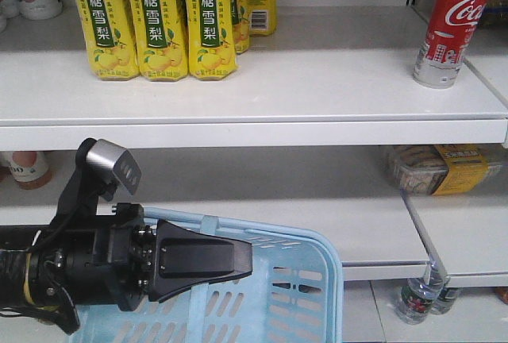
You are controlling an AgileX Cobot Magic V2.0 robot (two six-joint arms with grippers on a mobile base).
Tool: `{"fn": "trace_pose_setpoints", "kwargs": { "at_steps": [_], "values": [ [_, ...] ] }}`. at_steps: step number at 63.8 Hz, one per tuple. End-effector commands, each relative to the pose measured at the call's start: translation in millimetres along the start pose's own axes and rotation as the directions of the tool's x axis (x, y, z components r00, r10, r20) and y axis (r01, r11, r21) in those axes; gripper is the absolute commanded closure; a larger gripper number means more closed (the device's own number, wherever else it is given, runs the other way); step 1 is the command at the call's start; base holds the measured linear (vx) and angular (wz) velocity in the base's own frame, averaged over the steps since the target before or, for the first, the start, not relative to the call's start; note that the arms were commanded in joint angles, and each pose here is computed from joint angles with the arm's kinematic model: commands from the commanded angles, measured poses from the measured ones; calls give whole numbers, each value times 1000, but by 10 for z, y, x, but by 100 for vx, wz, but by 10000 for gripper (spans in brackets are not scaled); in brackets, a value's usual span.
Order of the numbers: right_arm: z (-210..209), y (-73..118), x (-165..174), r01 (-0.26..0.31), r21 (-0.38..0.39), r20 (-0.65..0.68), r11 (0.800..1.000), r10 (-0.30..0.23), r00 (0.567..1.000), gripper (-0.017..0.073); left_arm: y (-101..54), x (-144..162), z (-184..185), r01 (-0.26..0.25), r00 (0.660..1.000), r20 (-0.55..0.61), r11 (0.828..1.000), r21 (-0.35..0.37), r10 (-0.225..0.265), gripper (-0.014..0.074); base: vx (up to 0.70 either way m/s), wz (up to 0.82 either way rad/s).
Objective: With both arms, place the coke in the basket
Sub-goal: 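Approach the shelf holding the Coca-Cola bottle, basket held in left gripper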
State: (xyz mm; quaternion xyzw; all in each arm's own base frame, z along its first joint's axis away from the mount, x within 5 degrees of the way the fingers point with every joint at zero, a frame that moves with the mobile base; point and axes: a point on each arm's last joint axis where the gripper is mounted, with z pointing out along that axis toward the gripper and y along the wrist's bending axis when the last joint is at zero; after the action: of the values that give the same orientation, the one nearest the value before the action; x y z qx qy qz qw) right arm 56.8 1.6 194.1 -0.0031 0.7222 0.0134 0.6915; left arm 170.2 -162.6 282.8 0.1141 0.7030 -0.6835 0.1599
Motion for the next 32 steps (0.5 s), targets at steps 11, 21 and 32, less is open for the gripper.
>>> {"fn": "trace_pose_setpoints", "kwargs": {
  "at_steps": [11,21,32],
  "values": [
    [-9,-7,-30,6,9,80,1000,-7,997,564,-298,14,-28,-13,999,-31,976,218,21,601,0,0],
    [-9,-7,-30,6,9,80,1000,-7,997,564,-298,14,-28,-13,999,-31,976,218,21,601,1,-3],
    [-9,-7,-30,6,9,80,1000,-7,997,564,-298,14,-28,-13,999,-31,976,218,21,601,1,-3]
  ]
}}
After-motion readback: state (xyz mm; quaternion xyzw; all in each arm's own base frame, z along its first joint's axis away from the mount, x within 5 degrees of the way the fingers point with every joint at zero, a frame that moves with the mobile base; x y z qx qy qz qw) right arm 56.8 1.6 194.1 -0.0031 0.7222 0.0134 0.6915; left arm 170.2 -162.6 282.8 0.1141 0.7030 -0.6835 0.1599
